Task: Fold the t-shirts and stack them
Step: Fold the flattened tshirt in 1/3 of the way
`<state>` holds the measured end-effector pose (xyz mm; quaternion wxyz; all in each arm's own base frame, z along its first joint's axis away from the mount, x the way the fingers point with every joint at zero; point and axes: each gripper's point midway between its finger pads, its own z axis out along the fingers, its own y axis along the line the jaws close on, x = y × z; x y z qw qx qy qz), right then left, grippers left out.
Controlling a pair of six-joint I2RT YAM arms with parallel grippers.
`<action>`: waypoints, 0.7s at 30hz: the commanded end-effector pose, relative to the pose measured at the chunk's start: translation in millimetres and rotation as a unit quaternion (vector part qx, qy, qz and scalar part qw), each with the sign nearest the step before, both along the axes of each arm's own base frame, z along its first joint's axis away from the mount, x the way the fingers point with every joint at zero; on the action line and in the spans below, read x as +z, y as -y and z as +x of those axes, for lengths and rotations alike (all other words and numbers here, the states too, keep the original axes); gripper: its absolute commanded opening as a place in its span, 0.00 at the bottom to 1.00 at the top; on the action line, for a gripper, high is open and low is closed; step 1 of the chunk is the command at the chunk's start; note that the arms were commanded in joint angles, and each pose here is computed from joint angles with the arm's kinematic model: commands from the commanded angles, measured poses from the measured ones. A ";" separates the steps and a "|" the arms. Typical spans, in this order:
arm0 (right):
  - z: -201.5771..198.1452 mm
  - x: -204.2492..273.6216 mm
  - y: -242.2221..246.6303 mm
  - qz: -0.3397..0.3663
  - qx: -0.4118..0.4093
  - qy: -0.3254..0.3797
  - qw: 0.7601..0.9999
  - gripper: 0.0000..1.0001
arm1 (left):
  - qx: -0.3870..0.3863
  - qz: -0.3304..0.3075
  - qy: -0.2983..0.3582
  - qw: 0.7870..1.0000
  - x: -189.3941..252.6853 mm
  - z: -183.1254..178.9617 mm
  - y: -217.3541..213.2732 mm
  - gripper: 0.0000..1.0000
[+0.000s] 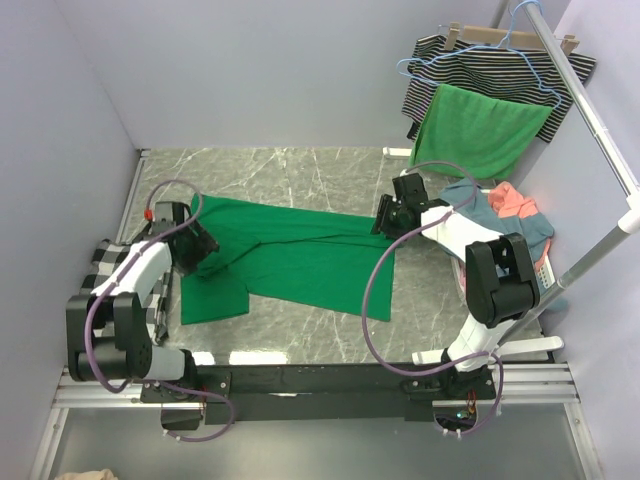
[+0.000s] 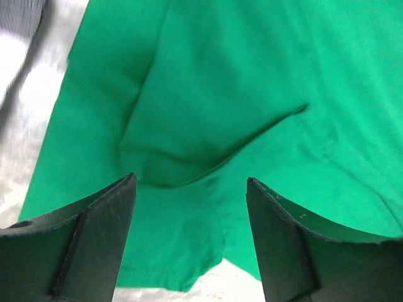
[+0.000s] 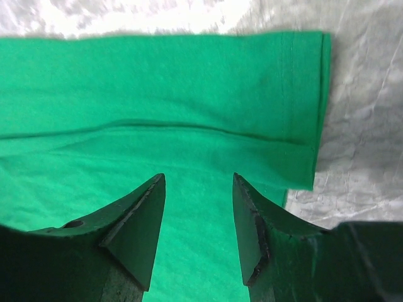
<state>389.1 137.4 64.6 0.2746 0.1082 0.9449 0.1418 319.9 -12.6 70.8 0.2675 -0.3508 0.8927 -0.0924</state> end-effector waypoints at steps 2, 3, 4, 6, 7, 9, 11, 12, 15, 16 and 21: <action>-7.5 7.5 -1.5 0.003 0.013 0.008 1.000 0.54 | 0.039 -0.027 0.013 0.999 -3.4 -9.0 3.6 0.76; -7.6 8.7 -0.8 0.003 0.013 0.010 1.000 0.54 | 0.041 -0.031 0.006 0.999 -10.0 -12.0 4.7 0.75; -9.9 6.3 -0.8 0.002 0.014 0.006 1.000 0.54 | 0.046 -0.034 0.003 0.998 -13.0 -13.2 4.6 0.75; -10.6 7.7 -0.5 0.001 0.015 0.009 1.000 0.54 | 0.050 -0.035 -0.004 0.998 -19.5 -16.6 4.7 0.75; -11.9 6.7 -0.1 0.000 0.016 0.007 1.000 0.54 | 0.051 -0.035 -0.009 0.998 -21.4 -18.3 4.1 0.74; -13.3 5.7 0.0 0.001 0.016 0.006 1.000 0.54 | 0.054 -0.035 -0.012 0.998 -24.6 -21.9 4.3 0.75; -14.5 4.0 0.5 0.000 0.015 0.005 1.000 0.54 | 0.058 -0.036 -0.013 0.998 -25.8 -23.9 3.9 0.74; -15.2 3.3 0.8 0.000 0.015 0.004 1.000 0.54 | 0.060 -0.038 -0.012 0.997 -26.6 -26.3 4.7 0.74; -17.0 0.9 0.6 0.001 0.015 0.000 1.000 0.54 | 0.067 -0.043 -0.016 0.997 -31.3 -32.8 5.7 0.72; -18.2 0.2 0.9 0.001 0.015 -0.002 1.000 0.54 | 0.079 -0.030 -0.015 0.996 -33.5 -34.0 -0.4 0.69; -18.0 -1.0 1.0 -0.001 0.017 -0.003 1.000 0.54 | 0.112 -0.029 0.012 0.993 -31.8 -28.0 -5.9 0.53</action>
